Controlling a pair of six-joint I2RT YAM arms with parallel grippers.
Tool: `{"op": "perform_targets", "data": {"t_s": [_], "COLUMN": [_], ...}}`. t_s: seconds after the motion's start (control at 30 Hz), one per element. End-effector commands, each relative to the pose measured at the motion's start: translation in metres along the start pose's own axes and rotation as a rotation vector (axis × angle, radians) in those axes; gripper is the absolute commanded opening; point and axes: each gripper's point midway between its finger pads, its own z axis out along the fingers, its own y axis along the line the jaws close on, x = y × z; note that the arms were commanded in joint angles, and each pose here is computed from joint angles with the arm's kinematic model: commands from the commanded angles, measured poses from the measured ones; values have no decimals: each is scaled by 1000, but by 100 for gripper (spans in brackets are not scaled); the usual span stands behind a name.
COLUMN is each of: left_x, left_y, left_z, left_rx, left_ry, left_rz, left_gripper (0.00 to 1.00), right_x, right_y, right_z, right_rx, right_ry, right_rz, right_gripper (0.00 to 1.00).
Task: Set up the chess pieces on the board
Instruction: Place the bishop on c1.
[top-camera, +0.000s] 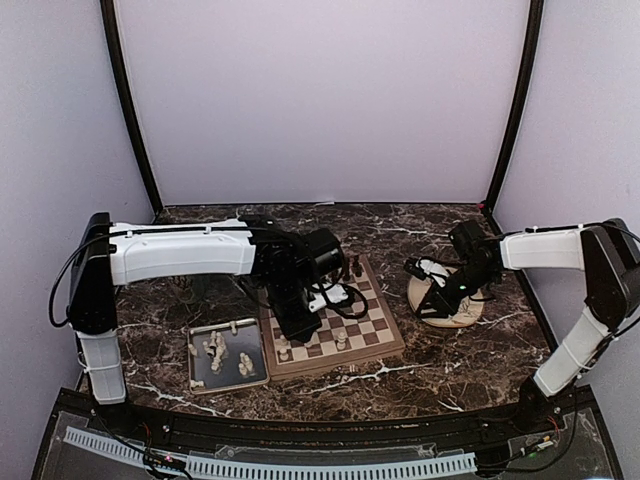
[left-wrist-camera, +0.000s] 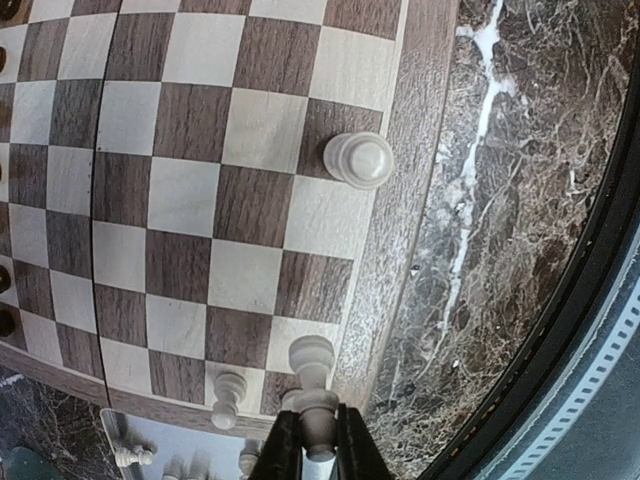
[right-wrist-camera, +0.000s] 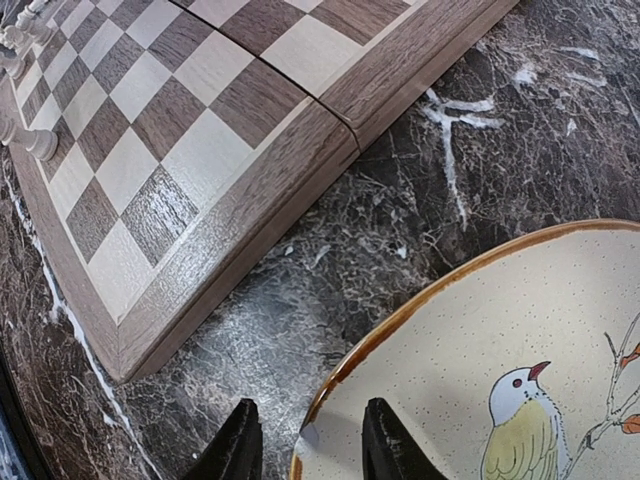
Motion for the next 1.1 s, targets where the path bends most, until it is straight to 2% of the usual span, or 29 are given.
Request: {"op": "perform_targets", "data": {"t_s": [0.0, 0.33, 0.53, 1.07], "left_x": [-2, -10, 1, 0], "left_y": [-3, -14, -22, -12], "left_z": [-6, 7, 13, 30], "left_rx": [2, 23, 65, 3], "left_ry": [19, 52, 94, 123], "left_rz": [57, 97, 87, 56], "left_gripper": [0, 2, 2, 4], "right_x": [-10, -8, -6, -6], "right_y": [-2, -3, -3, -3], "right_z": [-8, -7, -5, -6], "right_rx": [14, 16, 15, 17], "right_ry": [-26, -17, -12, -9], "right_rz": [-27, -27, -24, -23], "right_gripper": [35, 35, 35, 35]}}
